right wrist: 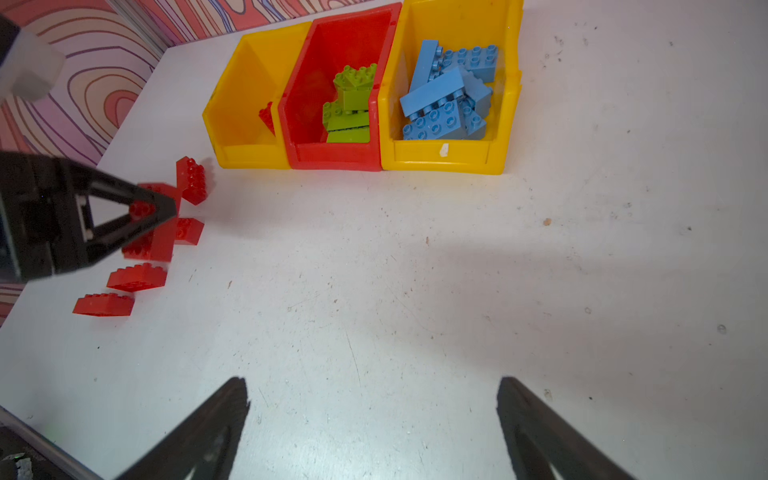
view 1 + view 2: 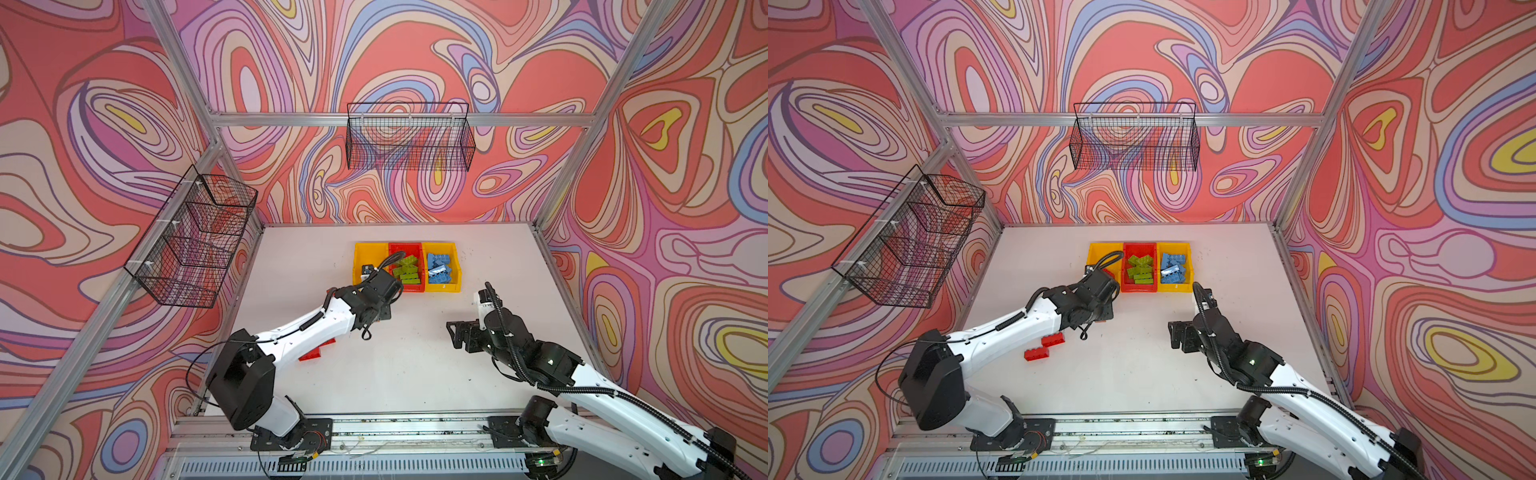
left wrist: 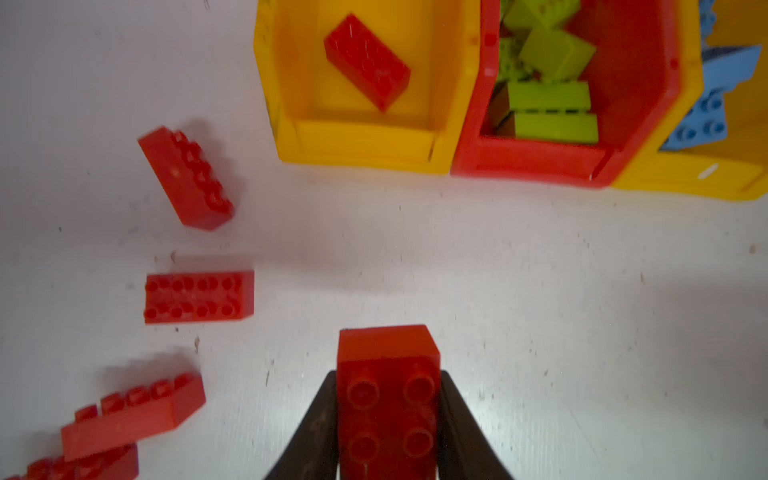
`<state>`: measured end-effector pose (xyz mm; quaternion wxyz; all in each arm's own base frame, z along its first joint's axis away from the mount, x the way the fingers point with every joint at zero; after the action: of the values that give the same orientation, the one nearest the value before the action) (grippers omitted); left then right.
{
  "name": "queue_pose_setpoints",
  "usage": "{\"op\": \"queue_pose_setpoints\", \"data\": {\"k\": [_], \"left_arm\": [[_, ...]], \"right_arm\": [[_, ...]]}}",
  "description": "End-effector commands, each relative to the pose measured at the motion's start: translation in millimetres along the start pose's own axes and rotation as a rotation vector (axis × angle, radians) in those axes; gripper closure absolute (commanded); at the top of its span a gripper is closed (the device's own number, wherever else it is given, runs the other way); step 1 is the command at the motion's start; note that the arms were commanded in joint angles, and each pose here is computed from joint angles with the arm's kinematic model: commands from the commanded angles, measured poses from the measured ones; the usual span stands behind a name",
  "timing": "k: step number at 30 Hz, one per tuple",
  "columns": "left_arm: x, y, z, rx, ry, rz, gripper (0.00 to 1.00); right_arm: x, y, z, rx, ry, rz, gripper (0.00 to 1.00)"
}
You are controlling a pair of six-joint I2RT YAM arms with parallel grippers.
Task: Sort the legos into containers by color
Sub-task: 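Carry the red brick into the yellow bin and open the left gripper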
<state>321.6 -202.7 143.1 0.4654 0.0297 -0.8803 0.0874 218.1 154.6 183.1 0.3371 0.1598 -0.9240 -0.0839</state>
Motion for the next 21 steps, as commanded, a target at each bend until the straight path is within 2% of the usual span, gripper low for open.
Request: {"op": "queue_pose_setpoints", "data": {"k": [1, 10, 12, 15, 16, 21], "left_arm": [[-26.9, 3.3, -30.3, -0.062, 0.006, -0.043, 0.75], [-92.8, -13.9, -97.5, -0.06, 0.039, -0.051, 0.72], [-102.7, -14.3, -109.2, -0.044, 0.044, -0.038, 0.62], [-109.8, -13.4, -124.6, -0.037, 0.039, -0.035, 0.35], [-110.6, -13.0, -128.4, -0.036, 0.036, -0.037, 0.29], [-96.7, -12.8, -136.8, -0.027, 0.02, -0.02, 0.28]], "right_arm": [[11.3, -9.1, -3.8, -0.019, -0.014, 0.044, 0.02], [15.5, -12.5, -8.6, -0.023, -0.002, 0.081, 0.02], [14.9, -13.3, -9.4, -0.022, -0.002, 0.092, 0.02], [13.8, -14.2, -11.8, -0.021, -0.003, 0.108, 0.02], [12.9, -14.0, -12.5, -0.02, -0.003, 0.111, 0.02], [3.5, -7.3, -18.7, -0.004, 0.004, 0.114, 0.02]]}}
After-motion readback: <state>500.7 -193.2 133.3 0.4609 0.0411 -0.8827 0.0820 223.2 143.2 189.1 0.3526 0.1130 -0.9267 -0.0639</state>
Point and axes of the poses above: each gripper's point midway between its finger pads, its own x axis back along the fingers, its own y axis along the line the jaws close on, z = x × y, the point moved 1 cm from there along x, back along the fingers, and after that the axes turned 3 degrees about x, right-handed, at the moved point
